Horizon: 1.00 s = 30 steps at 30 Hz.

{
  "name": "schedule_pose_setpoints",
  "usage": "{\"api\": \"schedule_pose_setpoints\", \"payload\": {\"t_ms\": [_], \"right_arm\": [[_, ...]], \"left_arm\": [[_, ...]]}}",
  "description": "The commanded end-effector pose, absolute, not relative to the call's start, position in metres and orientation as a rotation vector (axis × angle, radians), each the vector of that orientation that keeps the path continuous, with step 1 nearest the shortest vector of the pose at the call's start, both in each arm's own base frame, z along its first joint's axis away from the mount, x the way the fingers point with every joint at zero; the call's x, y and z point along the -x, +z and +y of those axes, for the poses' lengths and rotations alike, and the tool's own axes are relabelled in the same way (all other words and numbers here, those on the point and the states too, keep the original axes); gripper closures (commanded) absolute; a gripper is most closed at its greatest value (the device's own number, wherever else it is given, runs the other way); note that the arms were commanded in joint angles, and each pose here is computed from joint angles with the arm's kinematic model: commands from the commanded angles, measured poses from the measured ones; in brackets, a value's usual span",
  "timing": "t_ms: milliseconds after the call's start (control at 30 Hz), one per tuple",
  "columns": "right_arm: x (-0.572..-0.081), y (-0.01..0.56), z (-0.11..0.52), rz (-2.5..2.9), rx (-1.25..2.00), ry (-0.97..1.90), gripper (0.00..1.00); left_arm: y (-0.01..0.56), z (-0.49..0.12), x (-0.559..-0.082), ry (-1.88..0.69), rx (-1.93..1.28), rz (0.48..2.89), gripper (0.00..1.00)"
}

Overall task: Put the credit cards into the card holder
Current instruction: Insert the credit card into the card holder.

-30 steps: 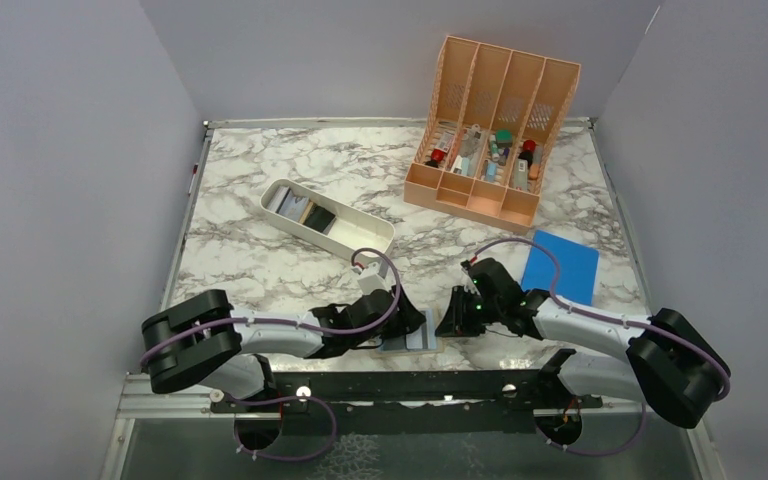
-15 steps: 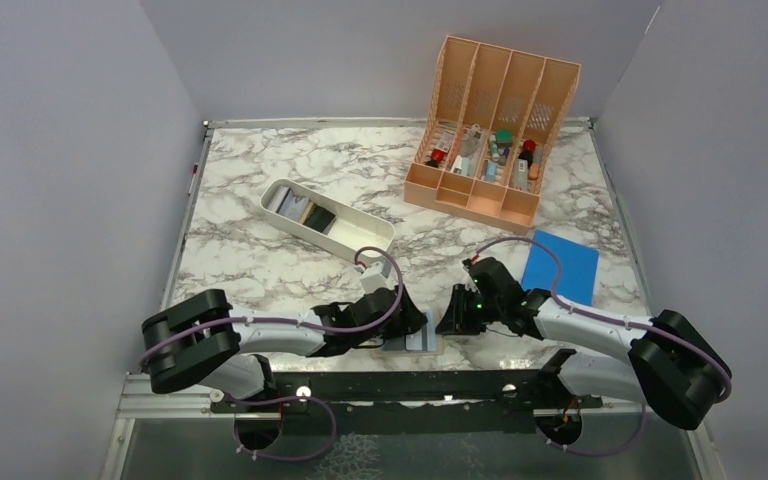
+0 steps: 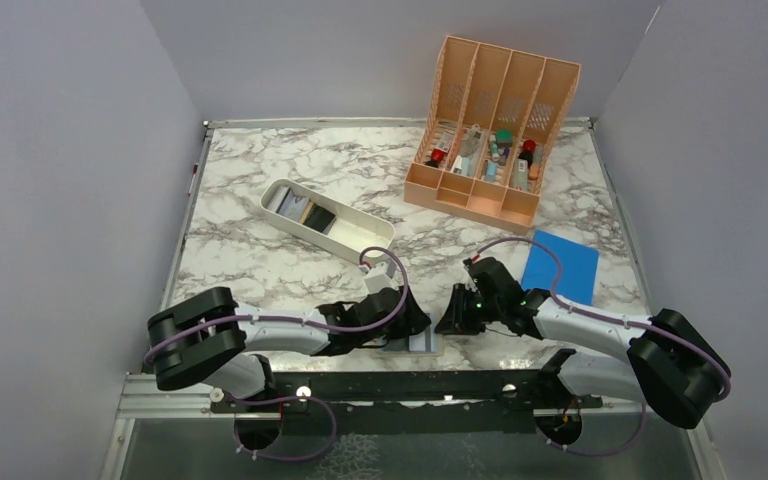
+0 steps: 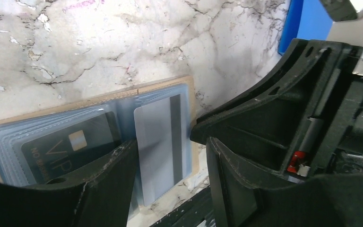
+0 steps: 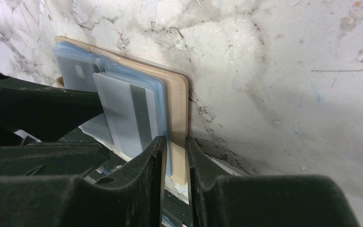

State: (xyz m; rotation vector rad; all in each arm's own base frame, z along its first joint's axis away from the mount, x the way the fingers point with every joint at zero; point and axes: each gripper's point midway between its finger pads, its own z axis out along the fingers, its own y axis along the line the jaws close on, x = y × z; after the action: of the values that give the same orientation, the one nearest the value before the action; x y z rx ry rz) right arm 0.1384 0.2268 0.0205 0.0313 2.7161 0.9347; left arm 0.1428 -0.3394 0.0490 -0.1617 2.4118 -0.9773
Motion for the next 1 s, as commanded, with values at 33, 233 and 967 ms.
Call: {"api": "schedule_pose_setpoints", "payload": {"t_ms": [33,233,967], "right_arm": [[-0.144,0.021,0.227,2.693,-0.056,0.927,0.74],[-0.143,0.020,0.226,2.695,-0.057,0.924,0.74],[-0.143,0.027,0.229,2.668,-0.047,0.958,0.70]], "left_arm": [[0.072,-0.334,-0.142,-0.996,0.165,2.376,0.41],[0.070,-0.325,-0.144,-0.915,0.144,2.392,0.39],[0.059,-0.354,-0.146,-0.970,0.088,2.403,0.39]]}}
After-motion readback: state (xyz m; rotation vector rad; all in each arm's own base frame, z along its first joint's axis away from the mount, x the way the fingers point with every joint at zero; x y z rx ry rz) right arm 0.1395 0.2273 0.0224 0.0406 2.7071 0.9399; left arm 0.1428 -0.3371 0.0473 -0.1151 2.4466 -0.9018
